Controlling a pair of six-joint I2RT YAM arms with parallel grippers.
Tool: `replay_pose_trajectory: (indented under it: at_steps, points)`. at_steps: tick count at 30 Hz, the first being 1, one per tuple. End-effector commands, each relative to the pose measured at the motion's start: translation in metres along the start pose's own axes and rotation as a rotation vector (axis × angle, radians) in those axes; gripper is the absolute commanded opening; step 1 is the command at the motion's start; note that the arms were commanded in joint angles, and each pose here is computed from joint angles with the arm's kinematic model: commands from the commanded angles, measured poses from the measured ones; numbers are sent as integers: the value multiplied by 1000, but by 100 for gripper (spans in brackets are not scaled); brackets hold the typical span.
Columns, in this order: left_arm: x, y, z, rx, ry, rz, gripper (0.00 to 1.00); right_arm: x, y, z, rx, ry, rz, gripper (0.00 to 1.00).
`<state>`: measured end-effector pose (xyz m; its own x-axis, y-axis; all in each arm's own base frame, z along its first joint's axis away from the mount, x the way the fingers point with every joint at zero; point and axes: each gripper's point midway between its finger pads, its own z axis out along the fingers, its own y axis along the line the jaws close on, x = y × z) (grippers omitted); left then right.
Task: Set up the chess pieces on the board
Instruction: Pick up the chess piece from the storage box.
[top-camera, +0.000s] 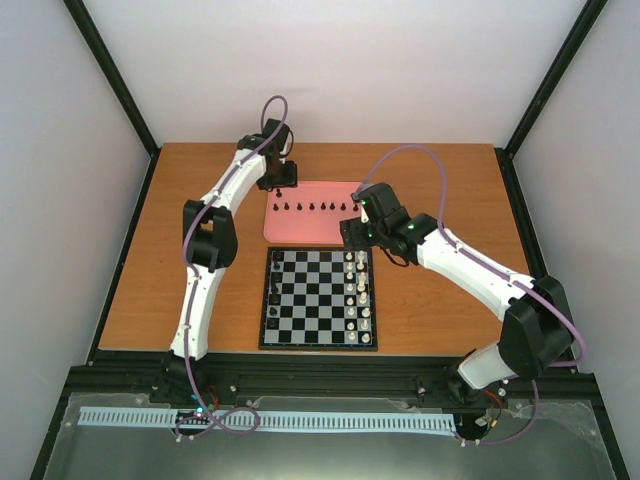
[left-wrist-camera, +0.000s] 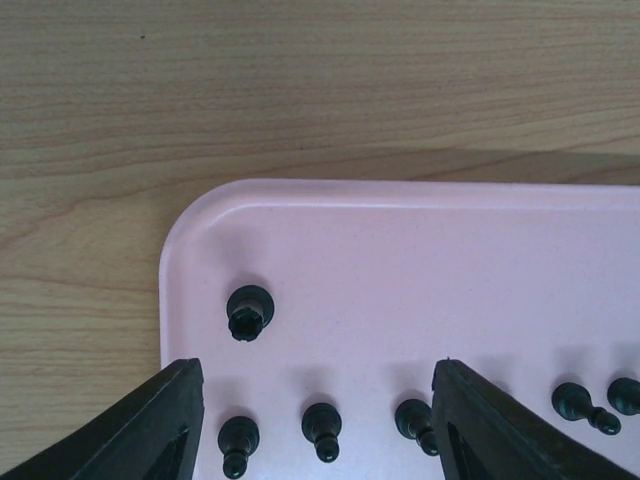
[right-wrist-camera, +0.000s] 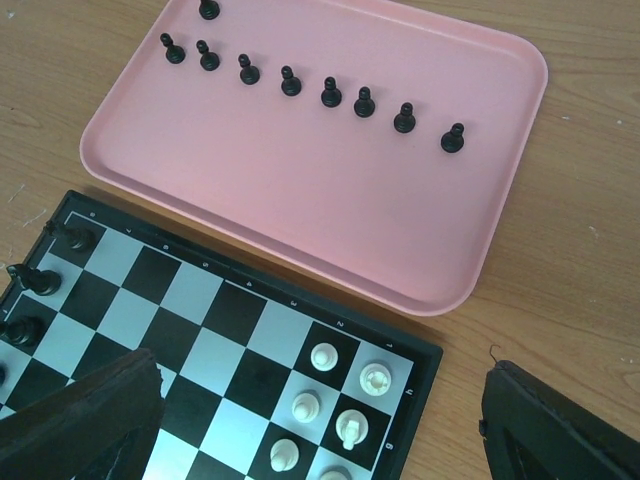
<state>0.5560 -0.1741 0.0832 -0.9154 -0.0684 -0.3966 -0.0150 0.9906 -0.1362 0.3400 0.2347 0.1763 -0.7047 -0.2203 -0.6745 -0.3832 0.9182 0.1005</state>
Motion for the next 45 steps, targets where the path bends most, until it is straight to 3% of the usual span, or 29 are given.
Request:
replay_pose_trajectory:
  at_steps: [1, 6, 19, 26, 31, 39, 45]
  points:
    - [12, 9, 10, -34, 44, -21, 64, 10, -5, 7, 15, 35, 20, 100]
    - [12, 10, 17, -41, 43, -23, 58, 11, -7, 7, 21, 44, 23, 100]
    - [15, 18, 32, -63, 57, -40, 55, 17, -10, 8, 40, 64, 39, 99]
    - [6, 28, 37, -86, 28, -52, 48, 20, -9, 11, 38, 83, 46, 99]
    - [1, 33, 42, -83, 18, -77, 38, 21, -10, 12, 43, 92, 48, 99]
    - [-8, 23, 49, -20, -12, -107, 36, 21, -12, 14, 59, 103, 43, 99]
    - [-12, 18, 52, 5, -19, -114, 17, 19, -12, 17, 65, 106, 39, 99]
